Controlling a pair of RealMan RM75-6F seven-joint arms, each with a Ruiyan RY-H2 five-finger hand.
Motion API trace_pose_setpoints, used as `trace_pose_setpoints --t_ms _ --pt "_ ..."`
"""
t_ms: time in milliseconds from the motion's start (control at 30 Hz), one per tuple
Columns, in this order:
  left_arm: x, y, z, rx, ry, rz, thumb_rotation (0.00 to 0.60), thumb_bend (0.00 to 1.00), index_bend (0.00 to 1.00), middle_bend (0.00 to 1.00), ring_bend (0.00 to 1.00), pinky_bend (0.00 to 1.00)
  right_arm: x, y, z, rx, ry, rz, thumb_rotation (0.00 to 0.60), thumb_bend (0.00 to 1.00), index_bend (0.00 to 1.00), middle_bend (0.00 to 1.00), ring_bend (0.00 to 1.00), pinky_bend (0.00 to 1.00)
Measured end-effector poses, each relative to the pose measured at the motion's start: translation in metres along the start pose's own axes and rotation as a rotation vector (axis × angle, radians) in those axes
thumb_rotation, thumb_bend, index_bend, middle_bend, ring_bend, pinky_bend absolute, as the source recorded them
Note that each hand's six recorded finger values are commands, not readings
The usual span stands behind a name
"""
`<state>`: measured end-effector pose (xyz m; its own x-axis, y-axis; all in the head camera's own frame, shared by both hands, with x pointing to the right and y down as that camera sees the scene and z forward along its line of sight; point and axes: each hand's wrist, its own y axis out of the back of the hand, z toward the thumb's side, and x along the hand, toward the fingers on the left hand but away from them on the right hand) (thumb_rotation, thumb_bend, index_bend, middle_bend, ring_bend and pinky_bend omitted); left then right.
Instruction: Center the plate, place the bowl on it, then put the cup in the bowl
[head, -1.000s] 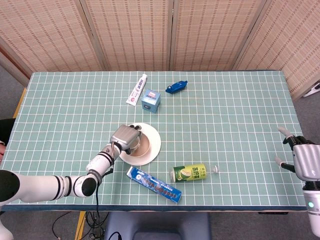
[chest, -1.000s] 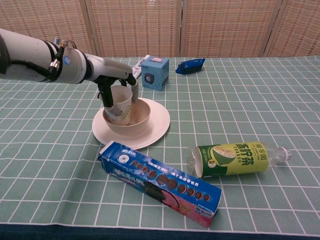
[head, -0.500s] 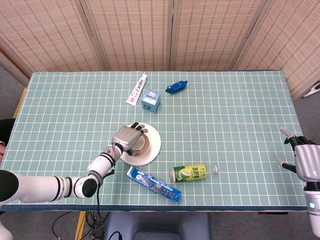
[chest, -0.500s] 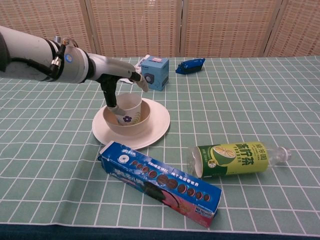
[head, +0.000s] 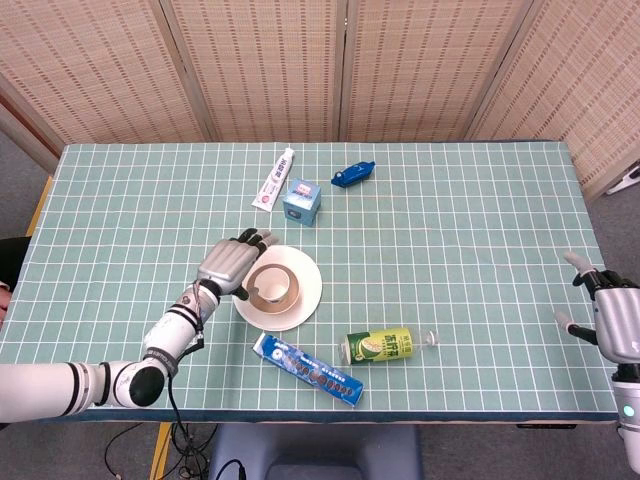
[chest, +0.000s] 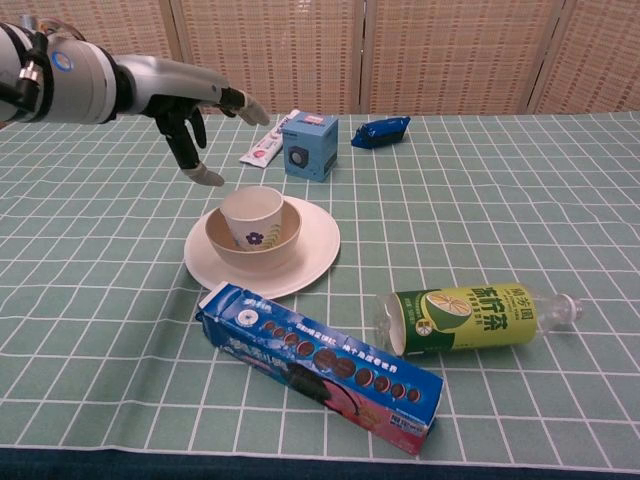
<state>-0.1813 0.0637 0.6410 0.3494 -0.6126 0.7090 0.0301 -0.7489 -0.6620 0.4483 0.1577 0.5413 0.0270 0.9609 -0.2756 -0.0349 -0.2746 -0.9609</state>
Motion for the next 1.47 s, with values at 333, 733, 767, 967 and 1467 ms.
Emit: trace_pose_setpoints --t_ms 333,733,767,967,1467 --pt "-0.054 0.014 -0.082 -0.039 0.175 0.153 0.6 0.29 0.17 0.0 0.0 0.26 0.002 -0.003 0.0 -0.006 0.018 0.061 0.6 0.03 0.21 0.38 0.35 0.56" --pt "-0.142 -0.018 -0.167 -0.005 0.366 0.282 0.6 0.29 0.17 0.0 0.0 0.26 0.01 -0.011 0.007 -0.058 0.083 0.144 0.6 0.05 0.21 0.36 0.32 0.54" --pt "-0.152 -0.022 -0.173 -0.003 0.381 0.295 0.6 0.29 0.17 0.0 0.0 0.26 0.012 -0.012 0.008 -0.062 0.087 0.147 0.6 0.05 0.21 0.36 0.32 0.54" --pt "-0.199 -0.043 -0.195 0.002 0.454 0.355 0.6 0.29 0.17 0.0 0.01 0.26 0.022 -0.017 0.01 -0.075 0.086 0.155 0.6 0.05 0.21 0.36 0.31 0.54" --pt "-0.255 -0.079 -0.195 0.024 0.502 0.405 0.6 0.29 0.18 0.0 0.01 0.26 0.043 -0.021 0.005 -0.094 0.038 0.183 0.6 0.05 0.21 0.36 0.31 0.54"
